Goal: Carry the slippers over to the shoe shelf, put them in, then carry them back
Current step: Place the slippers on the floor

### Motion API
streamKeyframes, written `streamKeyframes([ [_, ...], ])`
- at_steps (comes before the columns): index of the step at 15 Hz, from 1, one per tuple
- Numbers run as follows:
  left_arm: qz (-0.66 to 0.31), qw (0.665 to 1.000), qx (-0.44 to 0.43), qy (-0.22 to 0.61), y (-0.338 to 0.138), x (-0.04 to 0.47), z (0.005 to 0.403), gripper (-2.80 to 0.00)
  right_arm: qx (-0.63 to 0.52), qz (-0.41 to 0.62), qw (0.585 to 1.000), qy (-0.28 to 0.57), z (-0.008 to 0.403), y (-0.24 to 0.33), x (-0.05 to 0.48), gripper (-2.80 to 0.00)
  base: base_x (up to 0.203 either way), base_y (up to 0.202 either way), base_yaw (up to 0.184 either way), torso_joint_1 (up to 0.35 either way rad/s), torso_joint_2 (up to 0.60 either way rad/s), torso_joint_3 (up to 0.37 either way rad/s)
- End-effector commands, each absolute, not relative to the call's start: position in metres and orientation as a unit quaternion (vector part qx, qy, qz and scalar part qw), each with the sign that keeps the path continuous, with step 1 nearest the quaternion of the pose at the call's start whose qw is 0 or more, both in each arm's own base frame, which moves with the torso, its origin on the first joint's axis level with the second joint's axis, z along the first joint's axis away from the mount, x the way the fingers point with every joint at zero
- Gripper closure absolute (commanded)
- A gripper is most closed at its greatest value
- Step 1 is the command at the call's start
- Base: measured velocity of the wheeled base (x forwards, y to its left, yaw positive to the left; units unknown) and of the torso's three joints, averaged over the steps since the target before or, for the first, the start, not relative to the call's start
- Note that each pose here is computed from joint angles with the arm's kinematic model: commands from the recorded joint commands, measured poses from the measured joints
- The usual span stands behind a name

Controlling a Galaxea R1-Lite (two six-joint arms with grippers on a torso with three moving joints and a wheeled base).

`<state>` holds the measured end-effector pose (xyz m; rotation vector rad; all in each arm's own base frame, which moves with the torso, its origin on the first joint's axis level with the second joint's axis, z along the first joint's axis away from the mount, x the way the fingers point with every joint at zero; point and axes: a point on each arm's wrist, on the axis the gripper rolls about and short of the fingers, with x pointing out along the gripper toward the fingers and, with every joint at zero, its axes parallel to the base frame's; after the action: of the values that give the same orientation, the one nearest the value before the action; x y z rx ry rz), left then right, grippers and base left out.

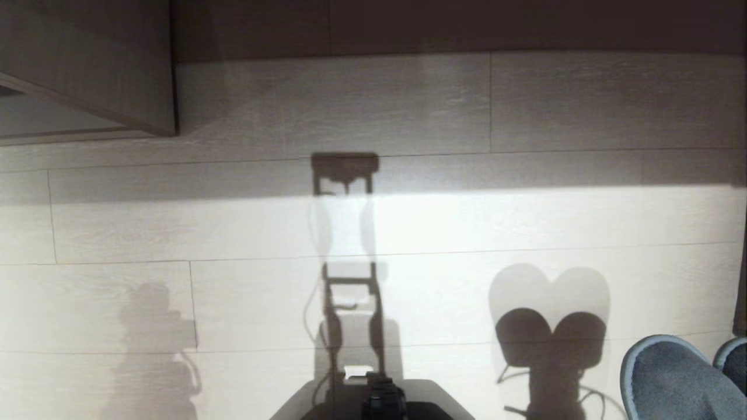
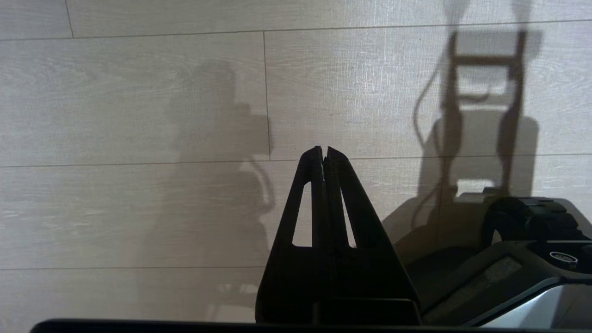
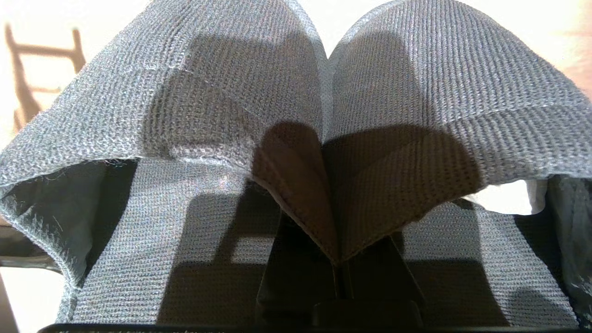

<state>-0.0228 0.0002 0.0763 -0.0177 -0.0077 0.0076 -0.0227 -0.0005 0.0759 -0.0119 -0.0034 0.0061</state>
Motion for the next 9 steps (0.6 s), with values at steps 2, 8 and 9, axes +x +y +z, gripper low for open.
streamKeyframes([
  [2, 0.004, 1.000, -0.009, -0.004, 0.0002, -0.0228, 0.0763, 0.00, -0.006, 0.004, 1.000, -0.002, 0.0760, -0.0006, -0.0228, 0.00, 0.000, 0.000, 0.000, -0.001, 0.00, -0.198],
  [8, 0.004, 1.000, -0.008, -0.004, 0.0002, -0.0228, 0.0763, 0.00, -0.010, 0.003, 1.000, -0.002, 0.0760, -0.0006, -0.0227, 0.00, 0.000, 0.000, 0.000, 0.004, 0.00, -0.199],
  [9, 0.005, 1.000, -0.009, -0.004, 0.0001, -0.0228, 0.0763, 0.00, -0.011, 0.003, 1.000, -0.002, 0.0760, -0.0006, -0.0227, 0.00, 0.000, 0.000, 0.000, 0.005, 0.00, -0.156],
])
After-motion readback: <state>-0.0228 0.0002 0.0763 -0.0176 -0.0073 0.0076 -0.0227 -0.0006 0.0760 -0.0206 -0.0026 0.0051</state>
